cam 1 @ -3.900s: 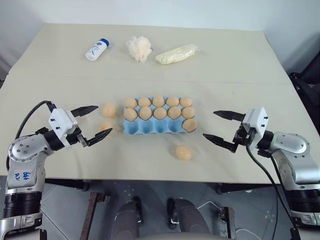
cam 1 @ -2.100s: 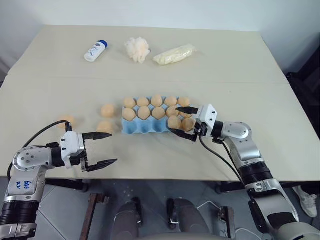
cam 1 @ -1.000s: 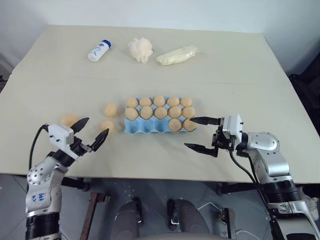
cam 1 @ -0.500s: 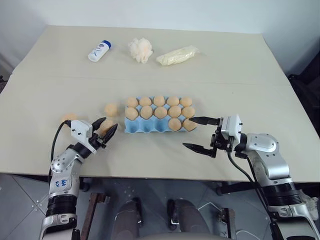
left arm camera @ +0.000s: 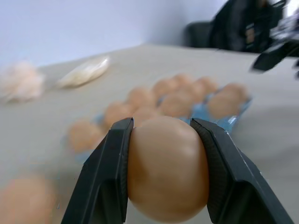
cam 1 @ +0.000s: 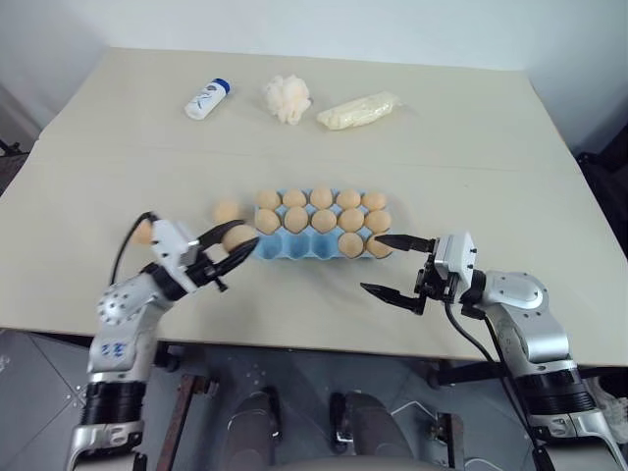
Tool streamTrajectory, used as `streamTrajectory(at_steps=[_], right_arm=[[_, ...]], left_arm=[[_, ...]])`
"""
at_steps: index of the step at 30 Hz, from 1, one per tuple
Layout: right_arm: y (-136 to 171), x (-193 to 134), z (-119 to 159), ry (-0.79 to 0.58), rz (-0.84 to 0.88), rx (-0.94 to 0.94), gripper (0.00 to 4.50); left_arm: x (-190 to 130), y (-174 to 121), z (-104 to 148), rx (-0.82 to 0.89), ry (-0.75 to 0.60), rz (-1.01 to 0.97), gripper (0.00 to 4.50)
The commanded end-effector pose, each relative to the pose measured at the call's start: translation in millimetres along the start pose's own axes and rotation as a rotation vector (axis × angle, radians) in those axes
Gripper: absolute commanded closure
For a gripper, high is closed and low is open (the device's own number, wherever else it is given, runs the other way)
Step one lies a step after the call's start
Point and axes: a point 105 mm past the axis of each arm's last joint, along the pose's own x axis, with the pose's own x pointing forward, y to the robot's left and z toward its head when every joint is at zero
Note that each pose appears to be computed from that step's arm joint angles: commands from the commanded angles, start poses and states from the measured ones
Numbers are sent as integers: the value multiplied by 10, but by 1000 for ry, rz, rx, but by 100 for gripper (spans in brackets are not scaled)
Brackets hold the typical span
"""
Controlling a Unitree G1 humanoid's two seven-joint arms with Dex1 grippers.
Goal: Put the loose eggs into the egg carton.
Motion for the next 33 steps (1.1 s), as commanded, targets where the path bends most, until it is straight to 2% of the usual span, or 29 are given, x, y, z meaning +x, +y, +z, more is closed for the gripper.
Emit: streamTrajectory(at_steps=[1,6,12,15,21,24,29,33], right_arm=[[-82,-175,115,10,-72,-54,0],[-79,-400,105,46,-164,-57,0],[-22,-472,100,47,-221,-55,0],[0,-469,78,44,-235,-49,0],[2,-455,48,40,-244,-44,0],[-5,-456,34,40,-243,-41,0],[-9,-428,35,29,-219,-34,0],[-2,-333,50,10,-169,-31,0]], left_arm=[[360,-170,-48,-23,-11,-111,273],[761,-309,-91,-27,-23,-208,273],[791,-269,-121,-21,-9,-227,273],[743,-252,-68,-19,-39,-233,197],[681,-177,-132,-10,-5,-202,9],[654,-122,-104,12,-16,-165,4],[288,42,53,70,-36,-115,4],[-282,237,14,35,65,-20,4]])
